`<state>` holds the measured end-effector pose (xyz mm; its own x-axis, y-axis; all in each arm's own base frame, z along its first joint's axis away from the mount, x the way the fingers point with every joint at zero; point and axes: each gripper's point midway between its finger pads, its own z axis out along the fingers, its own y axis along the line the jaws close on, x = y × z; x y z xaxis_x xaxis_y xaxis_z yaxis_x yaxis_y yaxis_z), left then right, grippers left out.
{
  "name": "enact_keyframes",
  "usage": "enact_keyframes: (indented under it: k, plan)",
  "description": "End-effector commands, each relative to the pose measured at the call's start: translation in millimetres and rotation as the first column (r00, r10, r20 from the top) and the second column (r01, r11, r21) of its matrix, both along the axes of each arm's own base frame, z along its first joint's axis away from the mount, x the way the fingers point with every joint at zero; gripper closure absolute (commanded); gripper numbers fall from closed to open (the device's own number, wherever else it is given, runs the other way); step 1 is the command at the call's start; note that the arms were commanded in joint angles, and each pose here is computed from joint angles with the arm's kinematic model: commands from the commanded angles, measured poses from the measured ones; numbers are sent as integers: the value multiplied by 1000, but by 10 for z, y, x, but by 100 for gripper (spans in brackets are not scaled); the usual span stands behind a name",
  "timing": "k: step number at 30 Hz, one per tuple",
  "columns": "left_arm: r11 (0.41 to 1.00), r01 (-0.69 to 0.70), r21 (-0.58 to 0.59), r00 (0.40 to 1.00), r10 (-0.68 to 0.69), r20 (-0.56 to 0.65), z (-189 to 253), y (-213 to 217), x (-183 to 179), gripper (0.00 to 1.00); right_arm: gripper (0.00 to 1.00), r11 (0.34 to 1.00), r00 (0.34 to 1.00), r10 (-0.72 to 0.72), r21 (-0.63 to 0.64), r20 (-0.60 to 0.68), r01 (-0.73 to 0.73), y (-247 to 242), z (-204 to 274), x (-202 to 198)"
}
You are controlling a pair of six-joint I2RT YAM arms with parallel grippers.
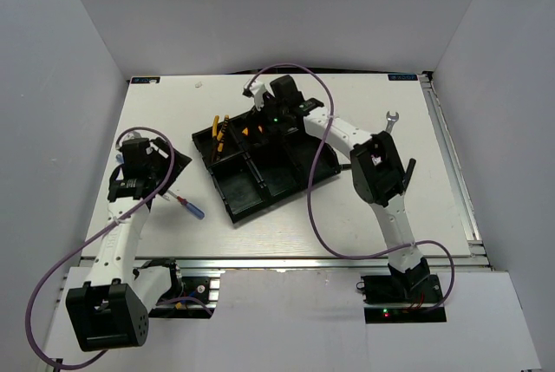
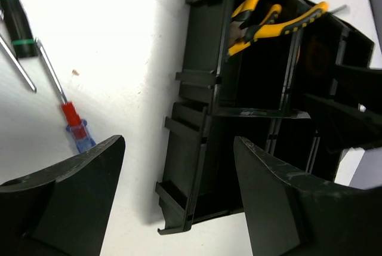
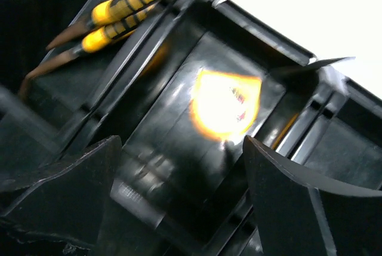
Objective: Sort the tools into containers
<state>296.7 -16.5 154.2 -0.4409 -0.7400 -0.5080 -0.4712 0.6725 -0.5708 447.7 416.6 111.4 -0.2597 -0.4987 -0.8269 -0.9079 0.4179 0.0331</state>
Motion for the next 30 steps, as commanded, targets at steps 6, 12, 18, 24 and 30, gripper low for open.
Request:
enact_keyframes:
  k: [6,12,18,24,30]
  plan:
    - [987,-145,-74,973,129,-192,-348,33,-222,28,11,946,963,266,181,45,-270,-421,978,-667]
    - [980,-190,-65,942,163,-295,-544,54,-332,40,11,906,925,366,187,102,-379,-1029,1068,-1160]
    - [976,-220,-2,880,198,-431,-875,144,-396,41,11,936,955,284,190,84,-295,-1553,1060,-1247]
    - [982,-181,58,854,186,-485,-1024,225,-305,33,11,963,980,191,186,49,-197,-1911,946,-1286]
    - [984,-165,64,838,175,-517,-1149,236,-253,32,11,974,991,128,184,33,-132,-2149,905,-1276]
